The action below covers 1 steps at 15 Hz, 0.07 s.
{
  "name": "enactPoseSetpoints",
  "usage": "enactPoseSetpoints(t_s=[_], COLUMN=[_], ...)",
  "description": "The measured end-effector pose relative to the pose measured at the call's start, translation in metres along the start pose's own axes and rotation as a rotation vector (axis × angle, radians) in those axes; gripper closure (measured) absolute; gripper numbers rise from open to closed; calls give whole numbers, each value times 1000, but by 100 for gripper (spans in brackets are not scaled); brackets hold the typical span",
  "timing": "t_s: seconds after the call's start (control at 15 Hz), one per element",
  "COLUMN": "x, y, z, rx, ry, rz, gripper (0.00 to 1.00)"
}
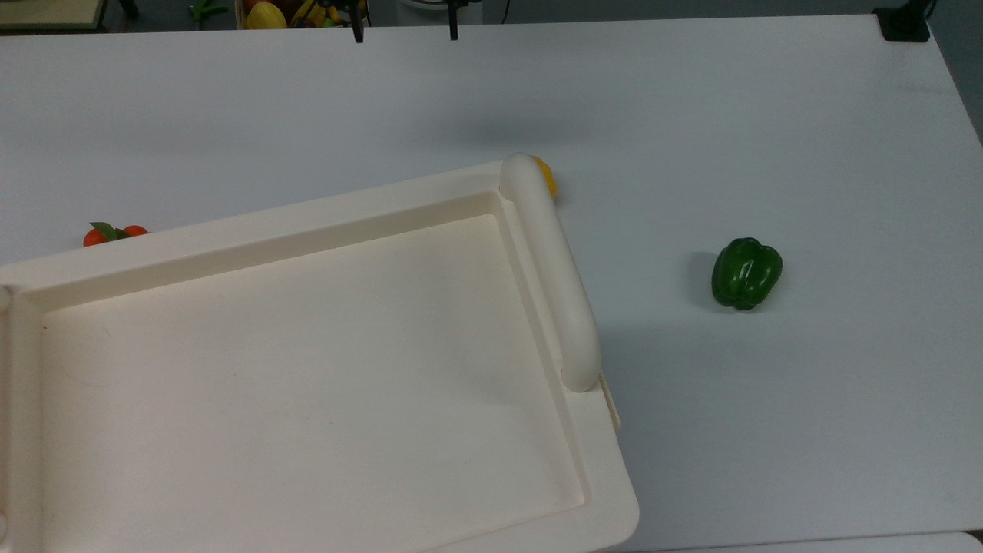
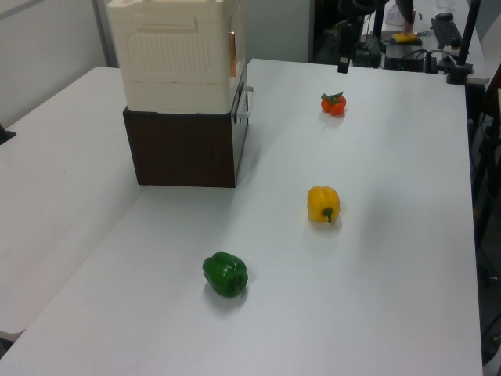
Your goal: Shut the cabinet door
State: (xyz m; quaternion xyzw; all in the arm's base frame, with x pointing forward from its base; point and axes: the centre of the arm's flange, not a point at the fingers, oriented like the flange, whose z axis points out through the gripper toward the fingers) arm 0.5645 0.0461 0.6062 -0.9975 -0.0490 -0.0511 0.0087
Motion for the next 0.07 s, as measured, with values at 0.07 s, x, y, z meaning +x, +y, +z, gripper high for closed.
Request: enactPoseSetpoints(t_s=[0.07], x=[1], y=[7], z=[-1], rx=[-1], ry=[6], rz=[8], gripper=[0])
